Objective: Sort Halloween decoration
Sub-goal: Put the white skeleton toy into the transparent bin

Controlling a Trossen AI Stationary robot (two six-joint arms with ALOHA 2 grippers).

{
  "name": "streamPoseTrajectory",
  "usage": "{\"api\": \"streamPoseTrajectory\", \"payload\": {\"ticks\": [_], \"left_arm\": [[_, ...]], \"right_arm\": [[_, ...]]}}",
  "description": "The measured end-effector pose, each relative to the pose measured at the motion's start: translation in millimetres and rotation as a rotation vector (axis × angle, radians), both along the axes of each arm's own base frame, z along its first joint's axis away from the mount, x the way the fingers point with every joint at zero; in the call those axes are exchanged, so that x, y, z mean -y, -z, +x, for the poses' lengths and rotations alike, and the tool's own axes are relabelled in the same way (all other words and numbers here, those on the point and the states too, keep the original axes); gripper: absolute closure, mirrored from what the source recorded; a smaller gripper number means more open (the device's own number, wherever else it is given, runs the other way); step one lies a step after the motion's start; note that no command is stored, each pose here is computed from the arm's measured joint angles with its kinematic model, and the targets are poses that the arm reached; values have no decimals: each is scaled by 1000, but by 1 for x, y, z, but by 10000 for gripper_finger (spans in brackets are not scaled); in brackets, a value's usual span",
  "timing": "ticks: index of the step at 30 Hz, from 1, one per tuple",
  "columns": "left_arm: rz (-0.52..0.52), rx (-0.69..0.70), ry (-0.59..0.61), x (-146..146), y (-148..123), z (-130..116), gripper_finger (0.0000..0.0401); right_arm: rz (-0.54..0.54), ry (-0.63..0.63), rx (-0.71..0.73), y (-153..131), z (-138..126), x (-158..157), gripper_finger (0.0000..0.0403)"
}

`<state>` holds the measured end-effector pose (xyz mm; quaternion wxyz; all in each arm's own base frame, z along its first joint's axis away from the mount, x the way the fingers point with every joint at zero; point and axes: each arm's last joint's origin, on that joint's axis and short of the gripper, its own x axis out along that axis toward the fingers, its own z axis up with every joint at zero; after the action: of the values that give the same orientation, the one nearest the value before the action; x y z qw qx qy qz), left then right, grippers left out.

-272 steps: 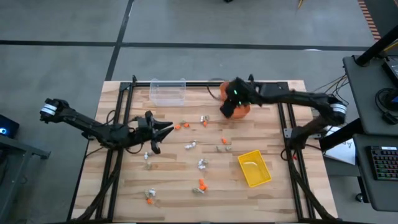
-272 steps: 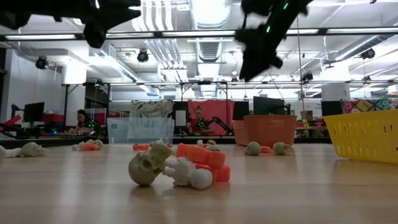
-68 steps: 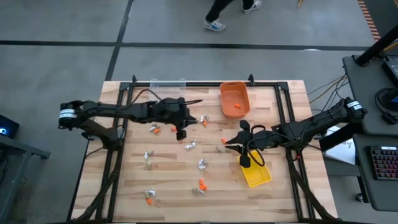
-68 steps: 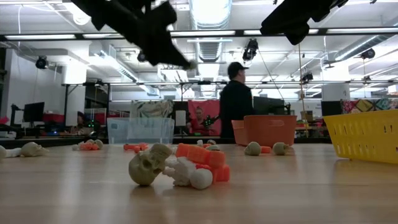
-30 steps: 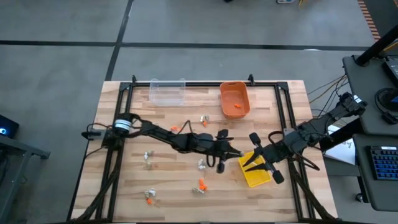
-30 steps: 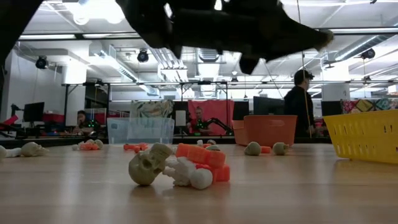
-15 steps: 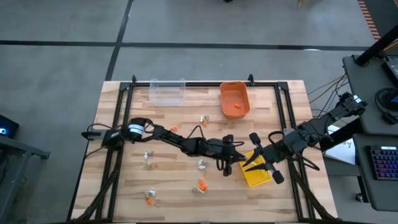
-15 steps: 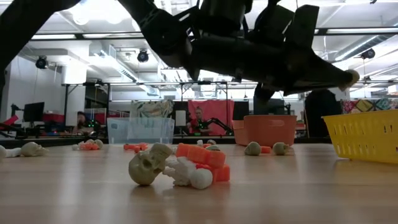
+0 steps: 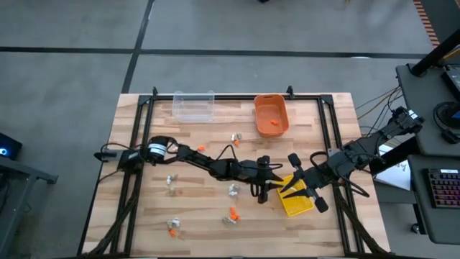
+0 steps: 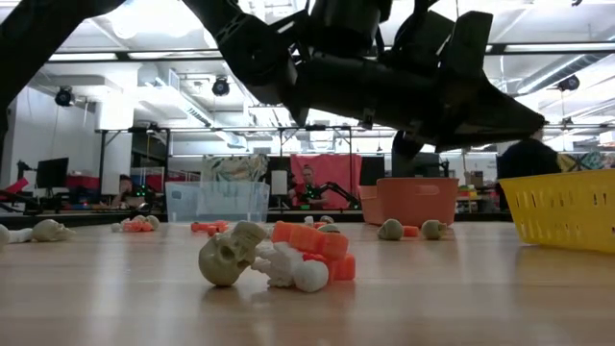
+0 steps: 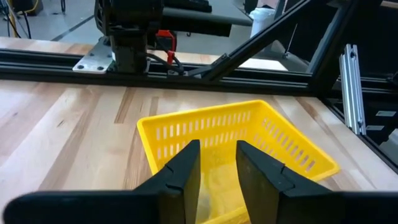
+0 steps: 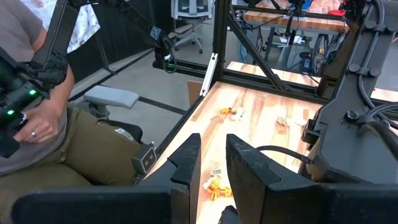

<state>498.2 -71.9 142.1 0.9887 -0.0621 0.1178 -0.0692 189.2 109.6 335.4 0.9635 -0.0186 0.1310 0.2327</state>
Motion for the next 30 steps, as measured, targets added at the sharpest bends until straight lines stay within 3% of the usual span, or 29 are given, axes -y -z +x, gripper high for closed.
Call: {"api": "streamPoseTrajectory", "payload": {"ticks": [7,14,24,30], "left_arm": [[10,-17,35,0,-4,-1,301],[104,-178,75,-2,-40,-19,301],[297,-605,-25,-18,-88,-93,301],[306,-639,-127,-29,-100,-150,301]], "right_arm": [[0,1,0,0,0,0,337],[-4,32,3,0,1,1,337],[-28,112,4,3,4,2,337],[-59,158,-13,9,10,0,337]]}}
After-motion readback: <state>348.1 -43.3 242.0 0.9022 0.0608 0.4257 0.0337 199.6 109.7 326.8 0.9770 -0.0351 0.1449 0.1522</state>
